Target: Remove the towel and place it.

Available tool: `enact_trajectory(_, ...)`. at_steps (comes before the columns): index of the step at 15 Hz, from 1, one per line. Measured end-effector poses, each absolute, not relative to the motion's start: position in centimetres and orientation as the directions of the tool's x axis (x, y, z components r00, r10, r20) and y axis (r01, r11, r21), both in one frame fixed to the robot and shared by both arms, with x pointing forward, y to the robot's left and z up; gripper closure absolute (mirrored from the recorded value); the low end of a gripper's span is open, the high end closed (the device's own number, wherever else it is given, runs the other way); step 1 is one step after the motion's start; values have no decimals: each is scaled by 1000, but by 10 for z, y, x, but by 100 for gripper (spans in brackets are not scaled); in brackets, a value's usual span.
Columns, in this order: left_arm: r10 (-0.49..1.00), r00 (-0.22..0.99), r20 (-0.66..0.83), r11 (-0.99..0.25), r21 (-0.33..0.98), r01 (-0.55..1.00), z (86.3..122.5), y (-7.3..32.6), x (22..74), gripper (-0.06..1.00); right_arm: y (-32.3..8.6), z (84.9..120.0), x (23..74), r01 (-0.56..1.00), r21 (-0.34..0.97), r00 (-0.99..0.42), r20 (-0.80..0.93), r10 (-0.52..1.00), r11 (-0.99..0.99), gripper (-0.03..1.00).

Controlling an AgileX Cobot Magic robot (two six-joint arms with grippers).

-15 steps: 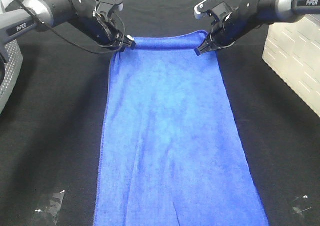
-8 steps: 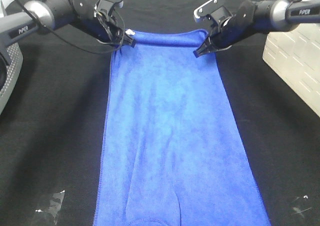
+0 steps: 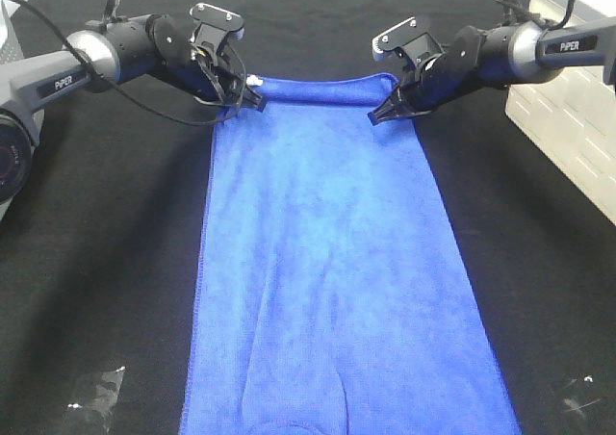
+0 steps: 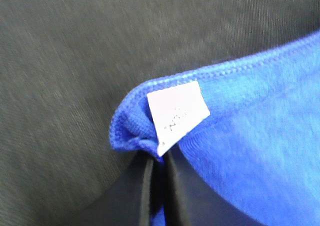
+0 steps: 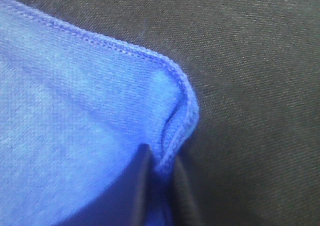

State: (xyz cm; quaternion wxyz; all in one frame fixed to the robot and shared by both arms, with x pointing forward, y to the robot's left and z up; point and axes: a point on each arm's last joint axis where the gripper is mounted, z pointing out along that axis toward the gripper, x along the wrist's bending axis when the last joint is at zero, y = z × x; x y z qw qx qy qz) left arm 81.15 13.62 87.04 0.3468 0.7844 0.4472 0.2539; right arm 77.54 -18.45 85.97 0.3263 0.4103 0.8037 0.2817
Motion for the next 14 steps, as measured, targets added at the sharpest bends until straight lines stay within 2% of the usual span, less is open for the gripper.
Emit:
enact_trajectory(2,878,463,121,-368,789,492,873,137,814,84,-185,863,778,450,749,-423,-300,855,486,60)
enact_trajectory(3,880,456,137,-369,801,471,875,137,816,77,-185,866,781,425,773,-400,-308,863,472,47)
enact_trajectory(4,885,439,159,-362,826,431,879,138,819,62,-185,867,781,418,781,-390,-308,868,465,32)
enact_trajectory(5,889,427,163,-352,840,414,881,138,820,49,-185,868,782,414,783,-388,-310,868,464,26)
enact_trajectory(6,893,420,160,-343,847,407,882,138,821,38,-186,868,782,414,783,-387,-310,869,464,24)
enact_trajectory(8,901,411,139,-322,849,419,881,138,821,29,-186,869,782,412,785,-385,-309,869,462,22)
enact_trajectory(12,893,438,109,-336,809,483,888,137,815,28,-185,911,779,392,798,-392,-306,868,459,22)
enact_trajectory(14,890,455,35,-331,735,592,918,137,802,28,-183,944,764,468,743,-467,-251,848,478,22)
